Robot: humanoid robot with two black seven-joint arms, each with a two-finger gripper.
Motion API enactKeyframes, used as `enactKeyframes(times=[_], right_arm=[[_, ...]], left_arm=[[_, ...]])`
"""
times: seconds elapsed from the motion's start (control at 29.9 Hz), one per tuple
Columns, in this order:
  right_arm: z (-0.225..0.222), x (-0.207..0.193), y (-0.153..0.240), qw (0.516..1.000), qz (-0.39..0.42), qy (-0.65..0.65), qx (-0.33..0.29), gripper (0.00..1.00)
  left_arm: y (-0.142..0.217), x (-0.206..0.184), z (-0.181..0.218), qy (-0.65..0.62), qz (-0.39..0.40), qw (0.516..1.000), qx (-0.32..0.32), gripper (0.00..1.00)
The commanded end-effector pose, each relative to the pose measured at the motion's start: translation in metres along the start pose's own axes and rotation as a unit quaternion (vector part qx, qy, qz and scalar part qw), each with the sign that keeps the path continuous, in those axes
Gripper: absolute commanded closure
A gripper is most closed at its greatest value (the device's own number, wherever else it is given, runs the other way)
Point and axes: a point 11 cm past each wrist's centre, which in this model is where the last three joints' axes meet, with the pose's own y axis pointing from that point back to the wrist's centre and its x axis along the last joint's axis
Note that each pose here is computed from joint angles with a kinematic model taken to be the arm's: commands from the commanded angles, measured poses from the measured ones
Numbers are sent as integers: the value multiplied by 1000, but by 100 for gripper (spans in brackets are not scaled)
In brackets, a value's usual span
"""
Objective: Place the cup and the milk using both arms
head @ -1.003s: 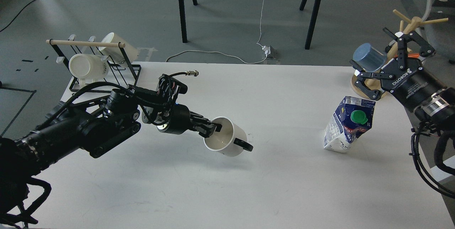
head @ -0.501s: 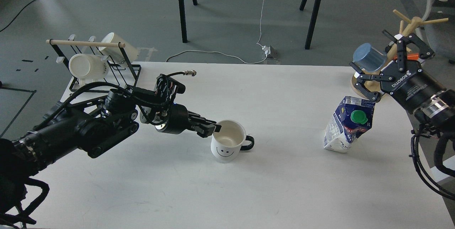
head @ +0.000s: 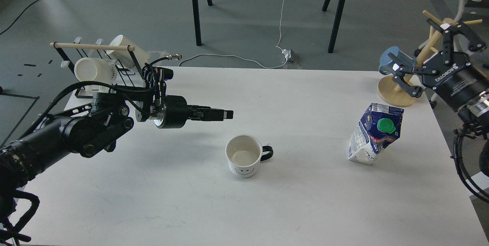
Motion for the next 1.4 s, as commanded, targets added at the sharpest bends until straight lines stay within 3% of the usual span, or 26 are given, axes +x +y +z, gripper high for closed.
enactKeyframes(times=[0.0,0.07,0.17,0.33,0.53,0.7,0.87,1.07,1.37], right_arm=[[-53,20,23,996,62,-18,67,3],[-73,37,48,989,110,-26,92,3],[-66,71,93,975,195,-55,97,3],[-6,116,179,941,323,-90,37,3],[82,126,256,909,392,-125,-68,3],[139,105,248,915,349,-164,-120,3],[197,83,217,918,300,-229,-126,3],[237,66,188,918,264,-269,-125,3],[240,65,153,921,244,-297,-62,3]], left_arm=[[39,26,-16,121,89,988,-30,12],[58,33,-26,196,139,969,-54,7],[88,47,-39,303,219,922,-98,5],[115,56,-54,405,296,852,-149,4],[108,47,-57,431,299,836,-160,3],[95,39,-54,438,286,836,-163,2],[93,28,-60,448,283,834,-156,2],[95,11,-71,459,281,831,-140,2],[96,-11,-84,476,280,825,-123,2]])
